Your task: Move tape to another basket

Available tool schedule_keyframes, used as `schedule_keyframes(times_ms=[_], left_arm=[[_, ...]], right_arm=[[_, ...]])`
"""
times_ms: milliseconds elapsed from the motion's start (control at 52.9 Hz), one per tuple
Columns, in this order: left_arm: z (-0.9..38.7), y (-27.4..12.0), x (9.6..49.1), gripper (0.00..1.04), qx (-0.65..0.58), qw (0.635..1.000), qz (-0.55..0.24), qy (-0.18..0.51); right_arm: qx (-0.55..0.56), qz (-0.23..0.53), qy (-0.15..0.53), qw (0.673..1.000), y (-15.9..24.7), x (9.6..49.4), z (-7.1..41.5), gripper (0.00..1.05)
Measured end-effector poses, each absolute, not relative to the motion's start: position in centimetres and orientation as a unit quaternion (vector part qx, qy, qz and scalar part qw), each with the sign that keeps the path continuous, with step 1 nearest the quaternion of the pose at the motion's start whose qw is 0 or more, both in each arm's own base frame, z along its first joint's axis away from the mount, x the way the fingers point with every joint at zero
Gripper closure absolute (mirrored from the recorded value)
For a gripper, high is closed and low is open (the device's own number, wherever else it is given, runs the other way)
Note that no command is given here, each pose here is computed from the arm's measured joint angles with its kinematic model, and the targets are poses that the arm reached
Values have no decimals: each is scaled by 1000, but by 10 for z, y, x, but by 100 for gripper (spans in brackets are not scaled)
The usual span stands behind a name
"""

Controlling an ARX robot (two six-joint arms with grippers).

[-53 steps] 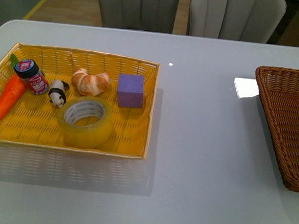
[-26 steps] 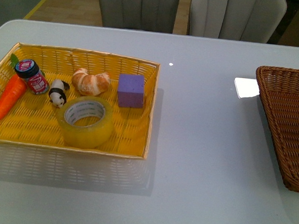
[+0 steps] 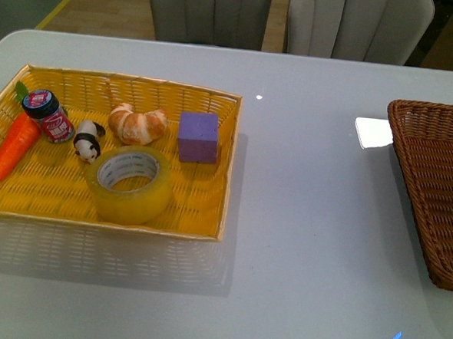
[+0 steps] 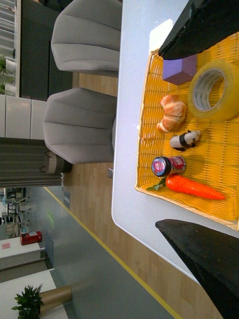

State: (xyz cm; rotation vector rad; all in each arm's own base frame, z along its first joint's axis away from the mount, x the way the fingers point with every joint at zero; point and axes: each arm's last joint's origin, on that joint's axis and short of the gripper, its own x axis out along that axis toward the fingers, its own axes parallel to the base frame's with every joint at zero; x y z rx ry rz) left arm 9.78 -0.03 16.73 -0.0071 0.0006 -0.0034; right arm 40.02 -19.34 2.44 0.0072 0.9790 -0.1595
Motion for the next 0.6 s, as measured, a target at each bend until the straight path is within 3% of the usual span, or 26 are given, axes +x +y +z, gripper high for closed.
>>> schedule_keyframes(times_ms=[283, 605], left_arm=[[167, 0, 98, 9, -4, 1000, -2, 0], [167, 0, 98, 9, -4, 1000, -2, 0]], right_arm=[[58, -34, 457, 887, -156, 385, 36, 100], [68, 41, 462, 883, -51, 384, 31, 101]])
